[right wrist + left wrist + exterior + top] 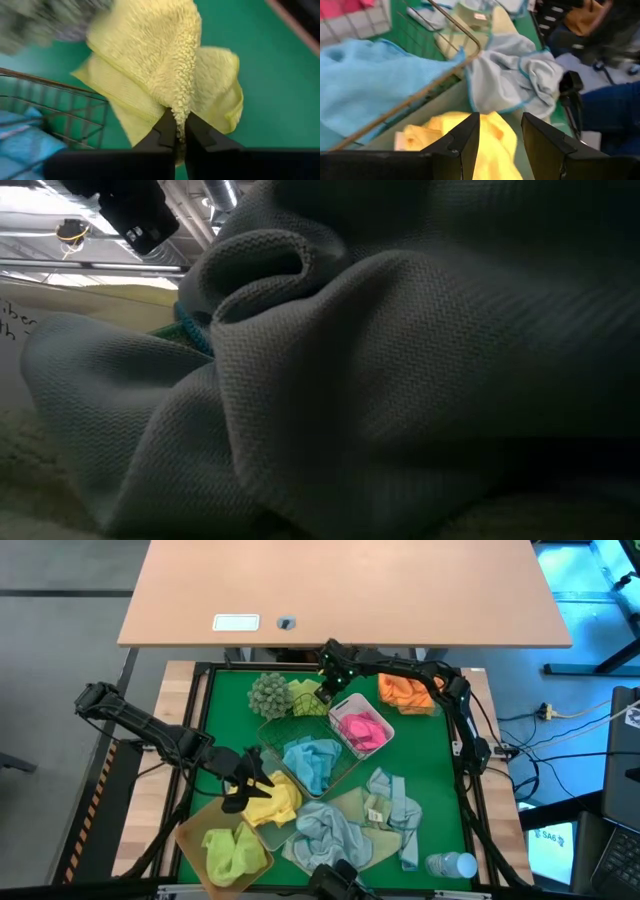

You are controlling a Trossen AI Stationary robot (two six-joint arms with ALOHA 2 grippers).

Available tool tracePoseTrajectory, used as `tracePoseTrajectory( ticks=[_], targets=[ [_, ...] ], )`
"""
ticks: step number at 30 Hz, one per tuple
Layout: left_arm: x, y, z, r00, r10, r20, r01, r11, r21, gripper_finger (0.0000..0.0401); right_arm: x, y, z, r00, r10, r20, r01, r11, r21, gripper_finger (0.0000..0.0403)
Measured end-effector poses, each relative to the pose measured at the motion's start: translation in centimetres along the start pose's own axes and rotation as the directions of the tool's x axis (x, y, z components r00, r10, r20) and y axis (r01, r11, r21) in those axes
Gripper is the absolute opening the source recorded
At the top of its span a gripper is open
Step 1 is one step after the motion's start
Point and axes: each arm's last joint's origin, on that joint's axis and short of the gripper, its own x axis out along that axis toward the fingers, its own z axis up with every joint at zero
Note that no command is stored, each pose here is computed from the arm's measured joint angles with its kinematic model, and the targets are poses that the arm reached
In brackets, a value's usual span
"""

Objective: Sort microfiber towel by color & place in baskets
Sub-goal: Put the green towel into the orange bin

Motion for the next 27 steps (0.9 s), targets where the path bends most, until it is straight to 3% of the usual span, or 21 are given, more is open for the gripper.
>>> tracePoseTrajectory(
  ticks=[5, 10, 14, 22, 27],
  targets=[
    [0.0, 0.1, 0.4, 0.996, 0.066, 0.064, -0.067, 0.998, 0.014, 0.0141, -3.8, 1.5, 2.8, 0.999, 0.006, 0.041, -0.004, 0.998, -0.059, 0.0009],
    [-0.2, 0.1, 1.4, 0.964, 0.158, 0.213, -0.168, 0.985, 0.030, 0.0141, -9.2, 3.5, 5.3, 0.994, 0.019, 0.106, -0.010, 0.996, -0.085, 0.0004],
    [-0.5, 0.3, 2.4, 0.881, 0.310, 0.357, -0.333, 0.943, 0.003, 0.0141, -13.4, 5.4, 6.5, 0.983, 0.042, 0.177, -0.021, 0.993, -0.116, 0.0006],
    [-1.4, 1.9, 4.4, 0.671, 0.540, 0.509, -0.609, 0.793, -0.039, 0.0140, -18.3, 9.6, 5.5, 0.939, 0.198, 0.281, -0.148, 0.971, -0.188, 0.0004],
    [-1.6, 3.6, 5.0, 0.613, 0.609, 0.503, -0.678, 0.733, -0.060, 0.0140, -18.8, 12.6, 4.6, 0.931, 0.248, 0.270, -0.181, 0.952, -0.249, 0.0003]
  ],
)
